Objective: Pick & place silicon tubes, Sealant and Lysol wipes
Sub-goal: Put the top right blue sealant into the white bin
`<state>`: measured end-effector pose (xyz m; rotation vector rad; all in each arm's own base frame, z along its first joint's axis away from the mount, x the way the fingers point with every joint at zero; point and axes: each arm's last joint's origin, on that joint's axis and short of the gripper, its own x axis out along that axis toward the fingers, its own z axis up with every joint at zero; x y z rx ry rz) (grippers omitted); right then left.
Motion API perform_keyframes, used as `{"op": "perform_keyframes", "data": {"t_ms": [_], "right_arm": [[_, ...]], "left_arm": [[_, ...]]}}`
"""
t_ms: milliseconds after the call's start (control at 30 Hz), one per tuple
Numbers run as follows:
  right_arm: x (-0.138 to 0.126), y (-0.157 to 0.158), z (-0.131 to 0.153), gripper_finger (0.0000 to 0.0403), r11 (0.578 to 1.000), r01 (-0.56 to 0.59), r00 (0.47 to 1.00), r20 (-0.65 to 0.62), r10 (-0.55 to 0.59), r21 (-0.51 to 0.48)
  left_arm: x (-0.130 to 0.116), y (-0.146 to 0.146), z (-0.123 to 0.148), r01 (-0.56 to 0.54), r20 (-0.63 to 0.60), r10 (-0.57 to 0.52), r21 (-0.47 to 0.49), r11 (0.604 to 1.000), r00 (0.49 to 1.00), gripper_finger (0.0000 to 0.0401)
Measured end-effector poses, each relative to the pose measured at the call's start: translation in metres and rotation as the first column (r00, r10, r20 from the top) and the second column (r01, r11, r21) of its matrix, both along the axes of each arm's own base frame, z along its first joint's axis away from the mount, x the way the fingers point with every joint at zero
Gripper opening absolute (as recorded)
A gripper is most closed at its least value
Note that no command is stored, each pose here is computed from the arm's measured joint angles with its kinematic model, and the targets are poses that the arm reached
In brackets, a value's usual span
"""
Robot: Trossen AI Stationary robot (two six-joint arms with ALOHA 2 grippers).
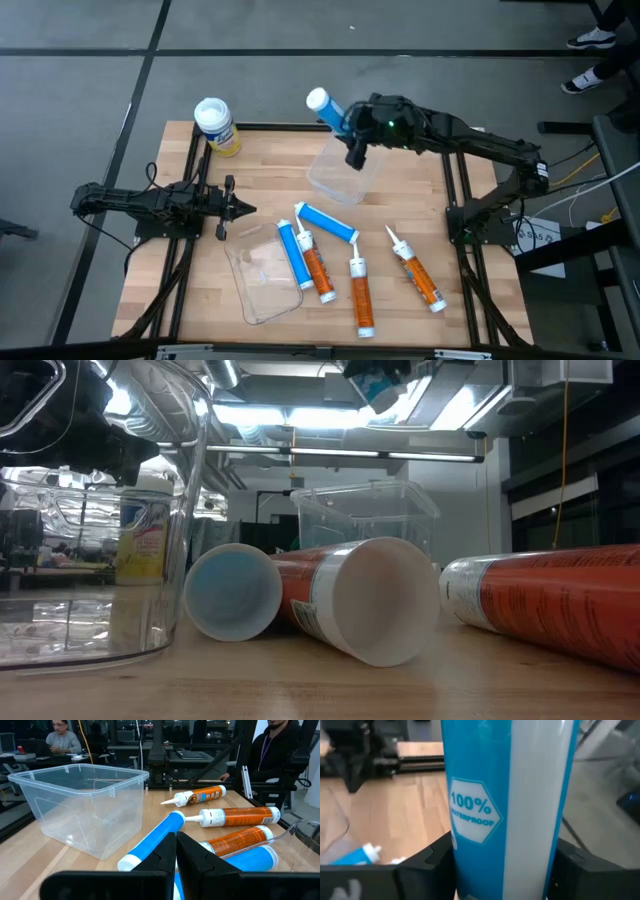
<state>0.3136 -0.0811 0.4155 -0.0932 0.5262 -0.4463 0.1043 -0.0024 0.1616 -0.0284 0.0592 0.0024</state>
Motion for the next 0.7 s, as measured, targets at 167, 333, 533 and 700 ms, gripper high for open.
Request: {"op": "perform_keyframes", "data": {"t_ms": [167,333,533,700], "right_arm": [[0.003,-0.024,-0.006,0.0214,0.985,0.124,0.99,0.055,-0.132,0.117],[0.009,-0.036,-0.015,0.0214,0.97,0.166,0.973,0.133,-0.191,0.177],[0.019,-0.037,-0.036,0.0214,0.964,0.066,0.968,0.216,-0.124,0.258],[0.025,-0.034,-0.046,0.0214,0.947,-0.05,0.954,0.295,-0.048,0.317]], "left_arm": [[0.0,0.0,0.0,0.0,0.0,0.0,0.0,1.0,1.0,0.0012],[0.0,0.0,0.0,0.0,0.0,0.0,0.0,1.0,1.0,0.0011],[0.0,0.0,0.0,0.0,0.0,0.0,0.0,1.0,1.0,0.0009],[0.0,0.0,0.0,0.0,0.0,0.0,0.0,1.0,1.0,0.0013]]}}
